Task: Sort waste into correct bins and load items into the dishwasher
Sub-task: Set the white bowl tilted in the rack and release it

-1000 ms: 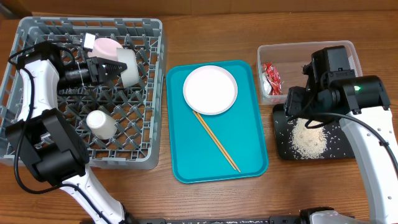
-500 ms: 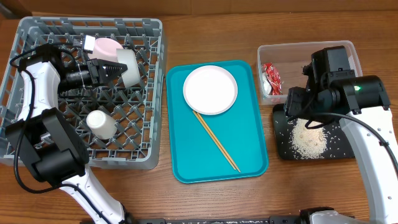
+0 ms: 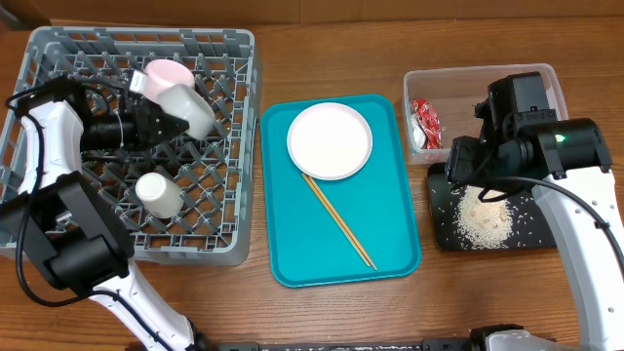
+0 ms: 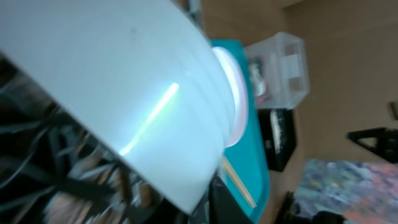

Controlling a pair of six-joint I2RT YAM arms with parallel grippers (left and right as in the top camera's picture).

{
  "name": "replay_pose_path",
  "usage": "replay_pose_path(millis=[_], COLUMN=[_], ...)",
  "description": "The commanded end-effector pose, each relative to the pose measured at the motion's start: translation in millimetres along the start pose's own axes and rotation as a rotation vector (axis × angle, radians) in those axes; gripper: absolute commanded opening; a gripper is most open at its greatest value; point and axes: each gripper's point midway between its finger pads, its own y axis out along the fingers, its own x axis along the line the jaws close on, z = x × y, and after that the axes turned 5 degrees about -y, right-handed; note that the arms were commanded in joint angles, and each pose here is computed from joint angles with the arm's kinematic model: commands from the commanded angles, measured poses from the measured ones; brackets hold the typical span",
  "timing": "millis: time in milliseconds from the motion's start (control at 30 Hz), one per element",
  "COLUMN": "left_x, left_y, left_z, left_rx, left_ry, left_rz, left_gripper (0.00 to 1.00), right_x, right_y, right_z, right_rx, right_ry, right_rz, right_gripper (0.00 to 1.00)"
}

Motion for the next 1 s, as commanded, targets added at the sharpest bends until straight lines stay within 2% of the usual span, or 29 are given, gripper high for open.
replay_pose_path(millis=[0,33,133,233,367,533,667,800,900,967], left_x=[28,29,28,23,15,-11,-49,-88,-119,-132], left_y=[-5,-6,-12,-22,-35,-56,-69,-69,-54,-39], left_z=[11,10,9,5,1,-9,-16,-16,-9,-2], left_rx=[0.041,0.037,0.028,0.02,0.02,-0.015,-0.068,-0.096,-0.083,-0.062], left_ry=[-0.058,-0.072,-0.083,-0.089,-0.072,-0.002,0.106,0.209,0.247,0.206], left_rz=[-0.122,-0.123,-0.124,-0.129,-0.18,-0.261,-0.315,-0.379,-0.413,-0.428], left_gripper=[0.23,0.29,0.37,0.53,0.68,0.86,1.0,1.0,1.0,1.0], right_x=[0,0,-1,0,0,0,0,0,0,0], right_y=[-8,-8,-8,-8,-8,-8,-8,-8,-8,-8], right_z=[-7,-7,-7,-7,-7,-7,-7,-7,-7,-7], right_rx=[-0.035,-0.035,-0.034,-0.034,-0.034,-0.035,-0.034,-0.033,-0.033,-0.034], right_ry=[0.004,0.004,0.004,0.003,0.004,0.004,0.004,0.004,0.004,0.003], right_rz=[0.002,0.002,0.003,0.003,0.003,0.003,0.002,-0.001,-0.001,-0.001], right_gripper=[0.58,0.58,0.58,0.58,0.58,0.58,0.58,0.64,0.81,0.87])
